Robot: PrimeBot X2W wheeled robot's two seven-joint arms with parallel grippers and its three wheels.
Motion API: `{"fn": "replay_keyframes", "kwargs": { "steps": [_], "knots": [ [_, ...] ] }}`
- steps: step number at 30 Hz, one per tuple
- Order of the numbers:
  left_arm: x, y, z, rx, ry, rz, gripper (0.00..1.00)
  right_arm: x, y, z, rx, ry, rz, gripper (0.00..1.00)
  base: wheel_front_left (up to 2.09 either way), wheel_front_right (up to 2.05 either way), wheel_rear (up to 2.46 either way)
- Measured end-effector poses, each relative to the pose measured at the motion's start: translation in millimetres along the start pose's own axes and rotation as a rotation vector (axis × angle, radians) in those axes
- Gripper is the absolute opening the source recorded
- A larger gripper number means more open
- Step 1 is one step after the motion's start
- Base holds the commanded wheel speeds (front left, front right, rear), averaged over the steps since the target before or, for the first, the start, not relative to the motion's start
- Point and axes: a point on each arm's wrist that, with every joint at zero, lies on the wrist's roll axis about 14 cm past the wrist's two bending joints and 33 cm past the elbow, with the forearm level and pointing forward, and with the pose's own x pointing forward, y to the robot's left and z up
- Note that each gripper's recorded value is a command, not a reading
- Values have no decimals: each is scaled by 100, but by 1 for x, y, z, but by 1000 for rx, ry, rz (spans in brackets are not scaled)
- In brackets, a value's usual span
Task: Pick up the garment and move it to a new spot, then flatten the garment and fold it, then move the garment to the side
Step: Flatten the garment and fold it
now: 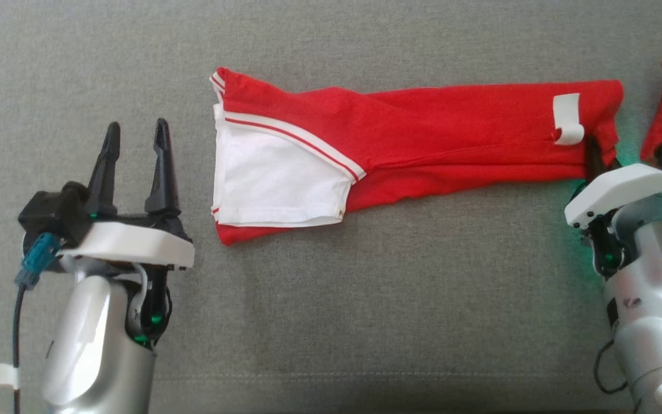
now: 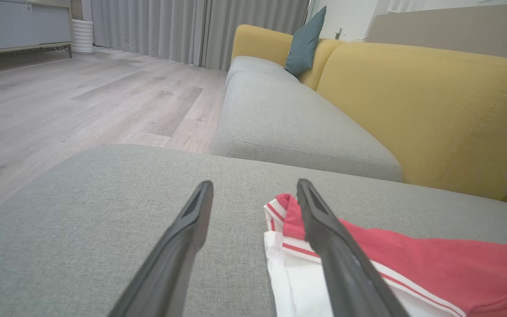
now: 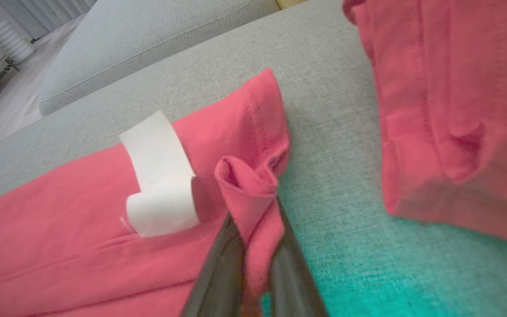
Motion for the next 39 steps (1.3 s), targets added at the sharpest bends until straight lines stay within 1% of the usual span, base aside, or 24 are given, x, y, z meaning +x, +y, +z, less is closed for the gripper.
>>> {"fn": "replay_keyframes", "kwargs": {
  "steps": [3, 6, 12, 15, 17, 20, 27, 28, 31, 33, 39],
  "knots": [
    [0, -2, 2, 2, -5, -7, 100, -4, -4, 4, 3, -11, -10, 0, 0, 0, 0],
    [0, -7, 6, -8, -16, -16, 100, -10, -14, 16, 18, -51, -34, 0, 0, 0, 0],
    [-1, -10, 18, -17, -46, -23, 100, -25, -37, 62, 28, -201, -80, 0, 0, 0, 0],
    [-3, -14, 22, -24, -55, -32, 100, -32, -37, 83, 32, -266, -77, 0, 0, 0, 0],
    [-5, -14, 24, -26, -59, -31, 100, -35, -29, 96, 27, -307, -58, 0, 0, 0, 0],
    [-9, -13, 27, -28, -64, -25, 100, -37, 1, 110, 22, -345, 9, 0, 0, 0, 0],
    [-25, 0, 31, -23, -71, 14, 100, -49, 94, 133, -7, -399, 235, 0, 0, 0, 0],
    [-28, 4, 35, -21, -80, 26, 100, -54, 114, 127, -23, -386, 295, 0, 0, 0, 0],
    [-34, 10, 39, -18, -88, 44, 100, -61, 148, 106, 17, -332, 410, 0, 0, 0, 0],
    [-40, 13, 38, -19, -84, 56, 100, -65, 173, 85, 15, -280, 483, 0, 0, 0, 0],
    [-55, 27, 37, -17, -75, 101, 100, -75, 220, 39, 16, -187, 623, 0, 0, 0, 0]
  ]
}}
